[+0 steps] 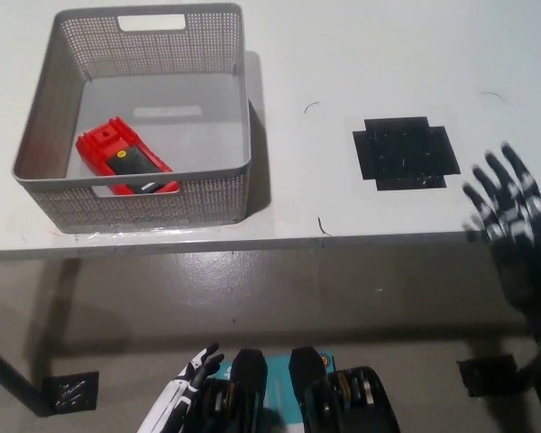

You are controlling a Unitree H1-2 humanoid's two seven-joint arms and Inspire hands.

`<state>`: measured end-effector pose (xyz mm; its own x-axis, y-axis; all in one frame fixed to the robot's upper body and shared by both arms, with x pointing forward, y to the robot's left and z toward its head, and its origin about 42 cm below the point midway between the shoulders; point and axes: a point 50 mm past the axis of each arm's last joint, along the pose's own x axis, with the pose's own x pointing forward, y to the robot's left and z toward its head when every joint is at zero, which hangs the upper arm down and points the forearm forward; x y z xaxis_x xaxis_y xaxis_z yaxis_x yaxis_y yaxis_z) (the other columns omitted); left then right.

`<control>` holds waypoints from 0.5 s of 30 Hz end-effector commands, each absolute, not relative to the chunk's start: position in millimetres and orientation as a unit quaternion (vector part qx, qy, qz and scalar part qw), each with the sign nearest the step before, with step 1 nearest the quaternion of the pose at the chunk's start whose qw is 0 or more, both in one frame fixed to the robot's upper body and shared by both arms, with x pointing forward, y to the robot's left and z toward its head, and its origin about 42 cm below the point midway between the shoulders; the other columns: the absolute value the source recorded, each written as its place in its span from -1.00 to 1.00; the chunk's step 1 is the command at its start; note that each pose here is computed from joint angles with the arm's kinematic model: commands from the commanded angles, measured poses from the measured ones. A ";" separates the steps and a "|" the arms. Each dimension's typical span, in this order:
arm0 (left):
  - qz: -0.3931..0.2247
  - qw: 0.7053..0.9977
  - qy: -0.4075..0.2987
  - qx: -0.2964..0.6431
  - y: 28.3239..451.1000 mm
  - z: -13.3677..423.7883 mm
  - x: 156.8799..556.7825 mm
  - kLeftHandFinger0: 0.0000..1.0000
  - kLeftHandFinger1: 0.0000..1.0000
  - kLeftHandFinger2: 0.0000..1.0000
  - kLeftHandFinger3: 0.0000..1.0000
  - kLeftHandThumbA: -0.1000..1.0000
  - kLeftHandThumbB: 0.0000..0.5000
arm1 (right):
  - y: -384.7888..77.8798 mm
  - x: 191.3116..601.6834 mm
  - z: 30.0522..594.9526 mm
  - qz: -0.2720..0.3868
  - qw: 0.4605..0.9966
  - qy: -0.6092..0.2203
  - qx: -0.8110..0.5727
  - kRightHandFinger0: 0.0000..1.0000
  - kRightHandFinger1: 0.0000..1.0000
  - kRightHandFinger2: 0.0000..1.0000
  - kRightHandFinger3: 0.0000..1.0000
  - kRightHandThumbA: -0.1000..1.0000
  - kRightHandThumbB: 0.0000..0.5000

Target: Use the right hand to pick up a multimeter on the right side and put it into a container on the left side

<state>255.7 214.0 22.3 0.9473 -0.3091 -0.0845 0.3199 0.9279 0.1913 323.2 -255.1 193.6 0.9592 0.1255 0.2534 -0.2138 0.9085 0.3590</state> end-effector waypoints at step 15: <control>-0.136 0.986 -0.005 0.094 218.4 27.6 254.9 1.00 1.00 1.00 1.00 1.00 0.54 | -217.8 237.5 106.6 0.230 0.951 -0.115 -0.171 1.00 1.00 1.00 1.00 1.00 0.96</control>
<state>247.8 215.5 15.8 0.9475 -0.3010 -0.1081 0.3166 0.9308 0.1828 232.9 -229.3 127.1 0.9390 0.3338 0.0830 -0.3328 0.9426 -0.0261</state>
